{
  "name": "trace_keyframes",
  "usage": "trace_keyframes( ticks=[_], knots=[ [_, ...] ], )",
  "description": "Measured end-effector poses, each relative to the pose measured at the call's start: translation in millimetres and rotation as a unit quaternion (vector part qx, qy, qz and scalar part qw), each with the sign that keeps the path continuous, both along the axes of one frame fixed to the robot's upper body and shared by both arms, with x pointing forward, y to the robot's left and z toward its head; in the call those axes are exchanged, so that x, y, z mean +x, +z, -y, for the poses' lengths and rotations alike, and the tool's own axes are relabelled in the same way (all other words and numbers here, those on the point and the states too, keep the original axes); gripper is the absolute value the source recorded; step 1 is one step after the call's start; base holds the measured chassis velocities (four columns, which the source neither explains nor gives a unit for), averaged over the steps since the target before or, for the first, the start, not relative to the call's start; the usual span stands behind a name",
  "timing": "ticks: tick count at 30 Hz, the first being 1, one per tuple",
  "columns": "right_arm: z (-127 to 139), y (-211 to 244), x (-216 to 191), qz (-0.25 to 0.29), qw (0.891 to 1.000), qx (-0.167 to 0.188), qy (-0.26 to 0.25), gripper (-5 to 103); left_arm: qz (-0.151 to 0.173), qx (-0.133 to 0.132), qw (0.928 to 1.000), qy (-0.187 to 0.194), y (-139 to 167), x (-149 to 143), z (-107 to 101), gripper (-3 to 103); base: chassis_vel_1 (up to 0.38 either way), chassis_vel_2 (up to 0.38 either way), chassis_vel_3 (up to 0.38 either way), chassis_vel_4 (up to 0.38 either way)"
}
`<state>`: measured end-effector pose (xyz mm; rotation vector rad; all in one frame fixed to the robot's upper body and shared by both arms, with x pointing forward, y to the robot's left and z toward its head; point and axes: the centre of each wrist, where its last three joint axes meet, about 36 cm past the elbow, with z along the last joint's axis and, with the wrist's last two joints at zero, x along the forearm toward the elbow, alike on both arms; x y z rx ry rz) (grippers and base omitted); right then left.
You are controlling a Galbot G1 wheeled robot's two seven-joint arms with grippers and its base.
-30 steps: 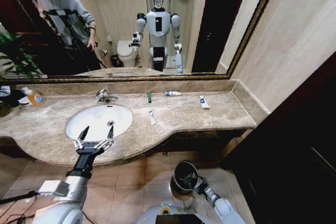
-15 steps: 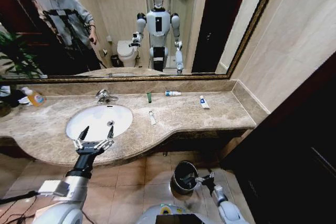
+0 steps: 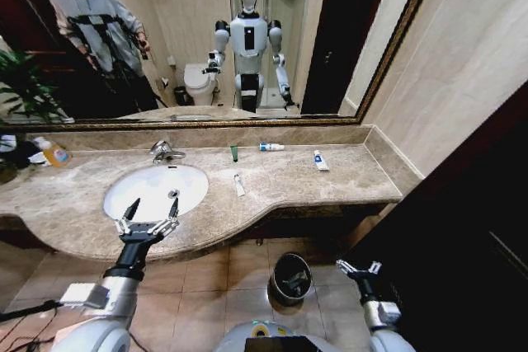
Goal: Pick up the trash from the sink and place it in the trash bin.
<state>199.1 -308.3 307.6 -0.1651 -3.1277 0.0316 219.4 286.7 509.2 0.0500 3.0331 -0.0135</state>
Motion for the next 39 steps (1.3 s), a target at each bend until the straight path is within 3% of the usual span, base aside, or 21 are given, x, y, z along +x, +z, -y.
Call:
trace_keyframes(
  ticks=[5,11,15,28,33,39],
  knots=[
    [-13.2,44.9,25.7,0.033,0.999,0.007,0.014,100,0.000,0.000,1.0000,0.000,0.0,0.0,0.0,100,0.000,0.000,0.000,0.000],
    [-16.8,95.6,108.4,0.076,0.996,0.007,0.050,100,0.000,0.000,1.0000,0.000,0.0,0.0,0.0,100,0.000,0.000,0.000,0.000],
    [-13.7,111.2,139.0,0.072,0.995,0.009,0.072,100,0.000,0.000,1.0000,0.000,0.0,0.0,0.0,100,0.000,0.000,0.000,0.000],
    [31.8,108.4,261.7,0.057,0.994,-0.012,0.089,100,0.000,0.000,1.0000,0.000,0.0,0.0,0.0,100,0.000,0.000,0.000,0.000],
    [27.1,102.8,287.3,0.037,0.994,-0.009,0.100,100,0.000,0.000,1.0000,0.000,0.0,0.0,0.0,100,0.000,0.000,0.000,0.000],
    [1.0,90.9,330.5,0.031,0.993,-0.013,0.112,100,0.000,0.000,1.0000,0.000,0.0,0.0,0.0,100,0.000,0.000,0.000,0.000]
  ],
)
